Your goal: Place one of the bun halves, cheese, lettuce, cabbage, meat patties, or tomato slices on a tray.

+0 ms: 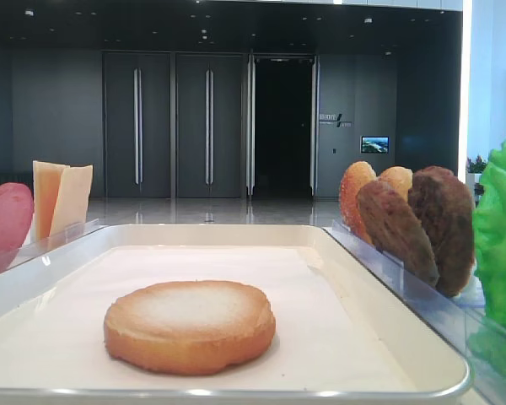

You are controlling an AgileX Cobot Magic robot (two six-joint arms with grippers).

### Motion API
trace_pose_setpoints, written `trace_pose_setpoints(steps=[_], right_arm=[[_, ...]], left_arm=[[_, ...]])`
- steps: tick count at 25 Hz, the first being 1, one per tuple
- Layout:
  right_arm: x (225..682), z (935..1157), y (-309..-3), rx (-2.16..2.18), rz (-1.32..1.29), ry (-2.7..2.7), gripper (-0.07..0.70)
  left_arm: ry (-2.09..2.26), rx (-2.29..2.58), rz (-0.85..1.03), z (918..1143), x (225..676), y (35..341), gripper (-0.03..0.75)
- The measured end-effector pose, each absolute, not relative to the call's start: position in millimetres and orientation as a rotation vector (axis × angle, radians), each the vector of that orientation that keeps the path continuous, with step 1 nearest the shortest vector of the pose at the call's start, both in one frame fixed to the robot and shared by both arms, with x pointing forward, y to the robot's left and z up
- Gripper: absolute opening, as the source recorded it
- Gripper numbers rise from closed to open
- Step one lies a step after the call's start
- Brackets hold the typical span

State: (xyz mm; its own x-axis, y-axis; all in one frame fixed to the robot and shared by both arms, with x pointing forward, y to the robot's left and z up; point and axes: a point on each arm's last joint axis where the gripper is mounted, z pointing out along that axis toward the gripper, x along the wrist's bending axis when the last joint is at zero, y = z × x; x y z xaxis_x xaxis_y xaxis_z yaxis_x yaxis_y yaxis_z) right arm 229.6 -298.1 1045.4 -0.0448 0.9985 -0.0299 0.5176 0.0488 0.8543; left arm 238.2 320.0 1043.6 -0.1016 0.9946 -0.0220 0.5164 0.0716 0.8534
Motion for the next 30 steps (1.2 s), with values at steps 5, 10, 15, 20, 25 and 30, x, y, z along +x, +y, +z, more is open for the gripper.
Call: trace_pose_setpoints(steps=[5, 10, 15, 20, 25, 30], right_arm=[[229.6, 1045.4, -298.1, 1.548, 0.895, 1.646, 0.467], [229.6, 1045.4, -298.1, 1.548, 0.895, 1.646, 0.467], [229.6, 1045.4, -298.1, 1.548, 0.895, 1.646, 0.467], [229.6, 1045.4, -298.1, 1.548, 0.895, 1.646, 0.467], [229.6, 1045.4, -298.1, 1.548, 0.895, 1.646, 0.467], [229.6, 1045.4, -298.1, 1.548, 0.895, 1.646, 0.467]], left_arm=[[1.678, 1.489, 0.945, 1043.2, 233.3, 320.7, 0.692], [1.678, 1.489, 0.945, 1043.2, 233.3, 320.7, 0.692], [1.728, 1.45, 0.971, 1043.1, 232.0, 319.6, 0.692], [1.794, 1.408, 1.016, 1042.6, 230.2, 316.2, 0.692], [1.835, 1.375, 1.042, 1042.5, 229.4, 315.3, 0.692], [1.835, 1.374, 1.043, 1042.6, 229.5, 315.2, 0.692]])
